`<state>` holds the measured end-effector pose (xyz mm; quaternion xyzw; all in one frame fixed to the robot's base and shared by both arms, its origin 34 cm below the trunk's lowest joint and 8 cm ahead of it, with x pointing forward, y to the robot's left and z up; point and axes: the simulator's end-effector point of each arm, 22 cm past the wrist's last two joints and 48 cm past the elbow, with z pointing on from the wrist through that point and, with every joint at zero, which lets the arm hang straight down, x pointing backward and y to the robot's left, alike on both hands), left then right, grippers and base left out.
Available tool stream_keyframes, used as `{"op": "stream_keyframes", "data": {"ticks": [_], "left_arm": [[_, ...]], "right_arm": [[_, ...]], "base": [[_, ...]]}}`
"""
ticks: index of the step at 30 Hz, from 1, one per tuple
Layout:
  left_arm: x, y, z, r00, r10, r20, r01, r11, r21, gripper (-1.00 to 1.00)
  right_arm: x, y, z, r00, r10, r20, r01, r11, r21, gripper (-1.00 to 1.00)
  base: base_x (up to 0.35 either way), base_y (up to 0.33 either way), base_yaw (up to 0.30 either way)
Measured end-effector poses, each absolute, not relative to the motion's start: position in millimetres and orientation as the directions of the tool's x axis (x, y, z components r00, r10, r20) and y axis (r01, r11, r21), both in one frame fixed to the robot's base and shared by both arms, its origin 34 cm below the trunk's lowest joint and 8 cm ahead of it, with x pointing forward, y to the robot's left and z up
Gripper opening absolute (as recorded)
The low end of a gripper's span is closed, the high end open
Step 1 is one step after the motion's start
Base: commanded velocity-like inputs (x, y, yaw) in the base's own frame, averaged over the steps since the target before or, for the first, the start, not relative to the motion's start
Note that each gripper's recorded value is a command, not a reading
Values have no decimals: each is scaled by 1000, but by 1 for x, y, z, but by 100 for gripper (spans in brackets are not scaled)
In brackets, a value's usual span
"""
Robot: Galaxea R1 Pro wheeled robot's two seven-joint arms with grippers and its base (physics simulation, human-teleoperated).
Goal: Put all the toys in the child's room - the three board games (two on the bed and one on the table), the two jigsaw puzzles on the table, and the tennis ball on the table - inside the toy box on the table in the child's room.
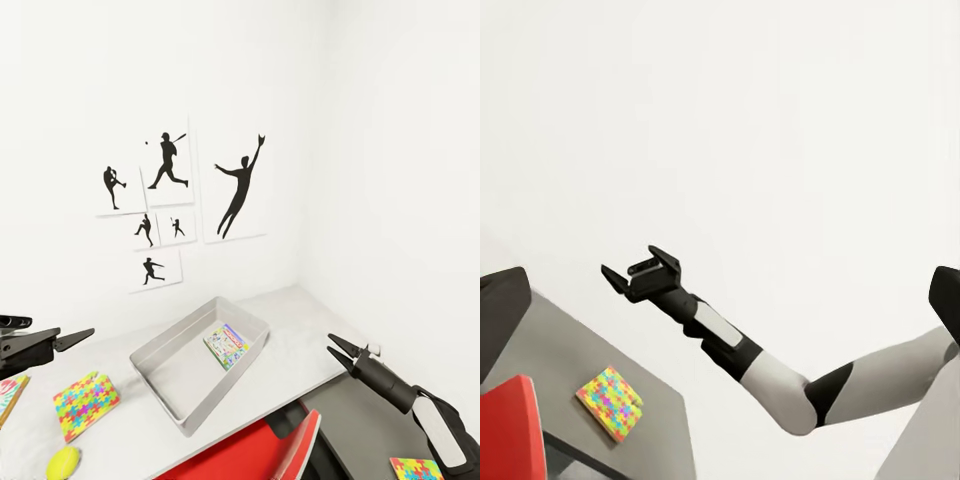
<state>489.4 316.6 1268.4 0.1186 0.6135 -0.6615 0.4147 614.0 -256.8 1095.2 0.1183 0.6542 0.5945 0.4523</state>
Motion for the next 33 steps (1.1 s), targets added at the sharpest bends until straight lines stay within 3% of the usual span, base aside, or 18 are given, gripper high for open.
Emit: {"op": "stream_keyframes", "data": {"ticks": [7,33], "left_arm": [[489,317,1269,-628,-401,-667,694,98,-713,100],[489,315,1267,-633,-395,-666,692,99,-715,100]], "right_arm": [[614,-257,1096,-558,694,-455,-387,267,882,100],[614,-257,1095,-557,694,-457,-385,271,882,100]], "base": [[-145,0,0],[-7,0,-51]]}}
